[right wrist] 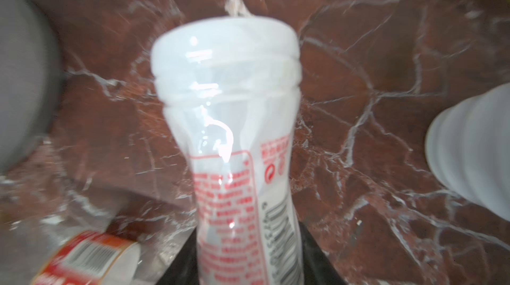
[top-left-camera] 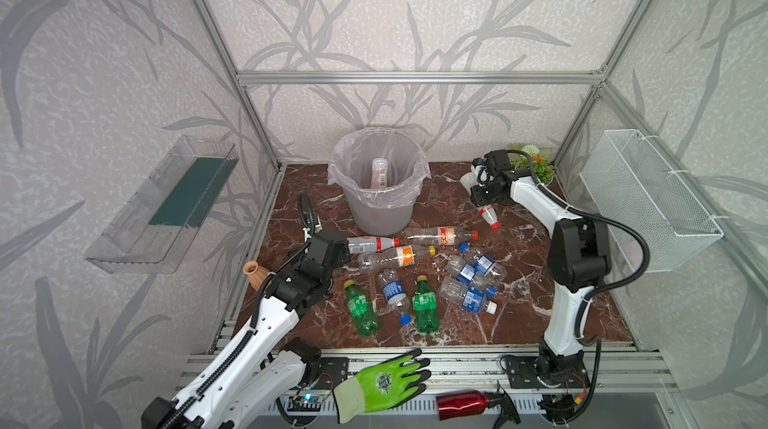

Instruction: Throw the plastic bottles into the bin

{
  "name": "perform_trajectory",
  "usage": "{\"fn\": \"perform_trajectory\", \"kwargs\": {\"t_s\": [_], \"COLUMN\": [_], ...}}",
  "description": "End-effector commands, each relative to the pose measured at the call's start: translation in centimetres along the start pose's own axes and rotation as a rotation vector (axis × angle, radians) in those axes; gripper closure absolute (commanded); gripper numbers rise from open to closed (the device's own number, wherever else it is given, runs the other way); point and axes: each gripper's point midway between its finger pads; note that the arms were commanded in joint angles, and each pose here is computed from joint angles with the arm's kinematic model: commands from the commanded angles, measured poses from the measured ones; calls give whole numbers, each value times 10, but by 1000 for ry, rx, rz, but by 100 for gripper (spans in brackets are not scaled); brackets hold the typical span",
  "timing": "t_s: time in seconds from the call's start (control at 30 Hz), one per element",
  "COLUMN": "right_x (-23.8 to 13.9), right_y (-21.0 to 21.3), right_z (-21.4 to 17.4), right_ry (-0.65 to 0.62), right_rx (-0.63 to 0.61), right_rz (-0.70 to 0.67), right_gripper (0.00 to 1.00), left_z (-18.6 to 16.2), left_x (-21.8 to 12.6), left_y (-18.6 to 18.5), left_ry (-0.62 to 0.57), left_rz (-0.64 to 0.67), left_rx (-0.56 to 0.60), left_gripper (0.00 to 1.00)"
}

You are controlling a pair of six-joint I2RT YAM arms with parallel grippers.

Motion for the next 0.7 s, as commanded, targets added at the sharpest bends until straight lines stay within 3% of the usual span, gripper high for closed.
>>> {"fn": "perform_trajectory", "kwargs": {"t_s": [0.0,0.27,0.37,0.5,0.6,0.67], "right_x": [-84,-270,-313,-306,-249,-198], "right_y": [24,78,111,180,249,280], "right_z": [67,130,141,150,149,141], "right_ry": [-379,-914,-1021,-979,-778,-619], "right_rx": [99,265,244,164,88,0], "right_rz": [157,574,667,753,798,702], "right_gripper": [54,47,45,44,42,35], "left_z": [4,-7,-9,-11,-10,-8], "left_x": [-7,-10,-8,-4,-2,0], "left_y": [22,38,34,27,19,14], "left_ry": [-55,-64,-46,-26,-12,-4], "left_rz": [89,140,129,101,75,61], "left_rx": [-99,-148,-145,-144,-143,-134], "left_gripper": [1,1,1,1,1,1]}}
Point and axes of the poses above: each gripper's point midway between its finger pads, its own x axis out along the fingers, its own y axis along the line the jaws close on, z = x × y, and after that the axes turned 6 degrees about x, right-handed
